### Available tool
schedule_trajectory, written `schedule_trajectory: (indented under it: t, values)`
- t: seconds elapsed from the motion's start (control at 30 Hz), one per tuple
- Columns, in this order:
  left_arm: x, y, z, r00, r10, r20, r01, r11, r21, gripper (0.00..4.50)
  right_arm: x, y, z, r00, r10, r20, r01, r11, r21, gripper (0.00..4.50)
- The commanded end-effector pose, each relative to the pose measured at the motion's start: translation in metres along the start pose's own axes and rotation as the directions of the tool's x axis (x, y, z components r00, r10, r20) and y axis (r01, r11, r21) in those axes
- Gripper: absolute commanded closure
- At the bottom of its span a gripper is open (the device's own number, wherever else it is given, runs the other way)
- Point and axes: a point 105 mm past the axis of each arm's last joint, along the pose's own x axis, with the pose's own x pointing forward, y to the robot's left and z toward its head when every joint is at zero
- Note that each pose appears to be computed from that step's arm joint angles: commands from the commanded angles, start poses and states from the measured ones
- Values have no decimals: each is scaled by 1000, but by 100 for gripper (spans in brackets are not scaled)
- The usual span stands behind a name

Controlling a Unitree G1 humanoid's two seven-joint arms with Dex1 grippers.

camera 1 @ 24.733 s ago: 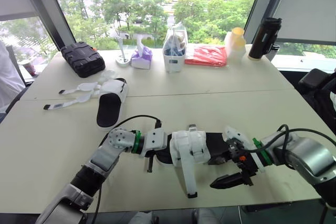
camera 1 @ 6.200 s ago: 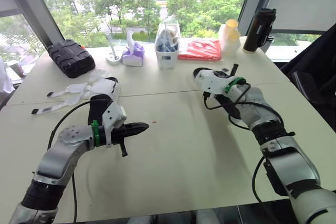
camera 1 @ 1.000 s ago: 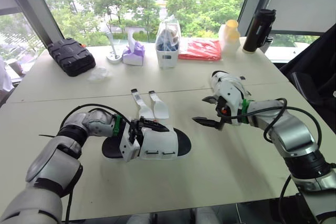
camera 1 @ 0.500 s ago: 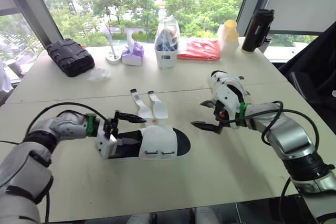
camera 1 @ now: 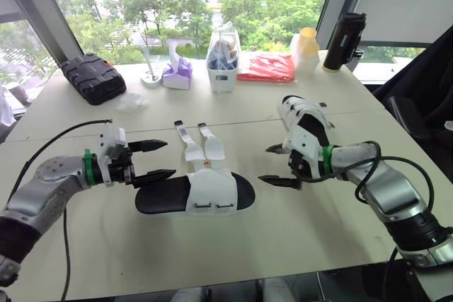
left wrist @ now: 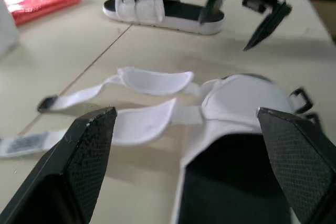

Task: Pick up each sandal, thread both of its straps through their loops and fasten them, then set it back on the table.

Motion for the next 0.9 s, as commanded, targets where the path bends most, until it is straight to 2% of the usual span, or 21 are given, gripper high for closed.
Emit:
schedule_trajectory:
  t: [0.03,0.17,0.2,0.6,0.73,0.9]
  values:
    - [-1,3,21,995,61,75,-59,998,-20,0,1,12,7,995,84,52,-82,996,-45,231]
    - [3,4,12,990,116,81,-111,992,-63,0,12,20,3,982,157,105,-157,988,-4,436]
    - [4,4,11,988,127,86,-122,991,-61,0,15,22,1,979,174,105,-174,985,-4,445]
    - [6,10,4,977,194,85,-185,978,-95,0,42,40,-11,959,256,121,-253,967,-36,445]
    - [8,13,-9,973,221,59,-209,963,-170,0,60,48,-6,948,270,169,-256,961,-102,445]
    - [14,19,-15,964,253,77,-222,933,-284,0,73,57,-4,931,310,195,-290,949,-126,445]
